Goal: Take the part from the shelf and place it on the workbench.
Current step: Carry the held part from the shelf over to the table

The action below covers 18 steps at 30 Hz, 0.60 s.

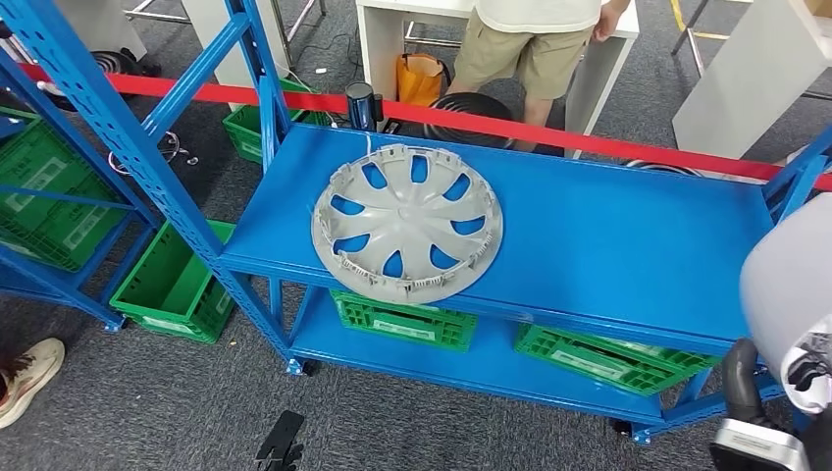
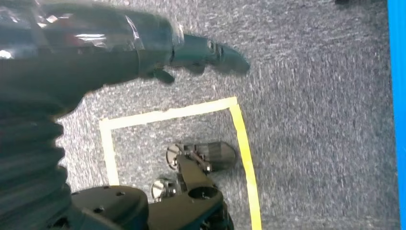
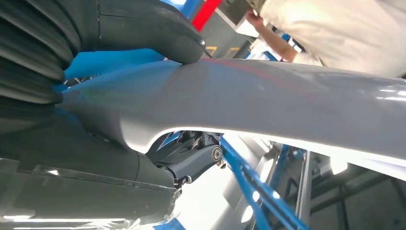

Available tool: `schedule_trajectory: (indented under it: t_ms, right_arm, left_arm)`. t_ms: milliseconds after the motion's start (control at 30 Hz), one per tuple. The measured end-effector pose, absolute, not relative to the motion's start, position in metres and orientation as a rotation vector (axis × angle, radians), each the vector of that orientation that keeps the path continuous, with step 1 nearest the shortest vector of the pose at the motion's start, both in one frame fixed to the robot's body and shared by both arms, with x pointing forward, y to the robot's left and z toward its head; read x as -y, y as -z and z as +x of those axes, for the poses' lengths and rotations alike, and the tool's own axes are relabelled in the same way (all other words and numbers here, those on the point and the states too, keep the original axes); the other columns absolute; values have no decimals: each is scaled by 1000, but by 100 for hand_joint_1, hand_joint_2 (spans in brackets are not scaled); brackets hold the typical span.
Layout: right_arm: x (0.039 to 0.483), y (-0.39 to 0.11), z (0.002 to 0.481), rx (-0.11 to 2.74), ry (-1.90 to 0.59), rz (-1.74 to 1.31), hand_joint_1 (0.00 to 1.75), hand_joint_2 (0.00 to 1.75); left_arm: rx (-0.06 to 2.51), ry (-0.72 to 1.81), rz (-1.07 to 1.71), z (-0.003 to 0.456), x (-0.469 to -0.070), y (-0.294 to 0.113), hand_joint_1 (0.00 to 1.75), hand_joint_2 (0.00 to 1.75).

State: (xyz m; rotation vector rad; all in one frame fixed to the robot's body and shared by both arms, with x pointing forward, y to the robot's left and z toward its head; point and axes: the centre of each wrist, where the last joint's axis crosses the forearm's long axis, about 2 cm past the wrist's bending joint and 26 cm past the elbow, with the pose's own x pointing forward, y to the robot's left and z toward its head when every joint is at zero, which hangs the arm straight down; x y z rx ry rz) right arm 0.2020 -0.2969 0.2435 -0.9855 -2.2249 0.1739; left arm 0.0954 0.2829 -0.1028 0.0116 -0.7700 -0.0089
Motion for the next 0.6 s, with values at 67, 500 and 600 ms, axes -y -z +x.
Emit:
schedule_trajectory:
  t_ms: [67, 500, 600]
  right_arm:
    - [299, -245, 201, 2225, -161, -987, 175, 175]
    - [308, -247, 198, 2231, -102, -961, 175, 175]
    - [308, -248, 198, 2234, -96, -964, 175, 175]
  left_arm:
    - [770, 8, 8, 95, -282, 103, 0, 175]
    - [787, 6, -15, 99, -277, 102, 0, 175]
    - [789, 5, -16, 100, -277, 102, 0, 175]
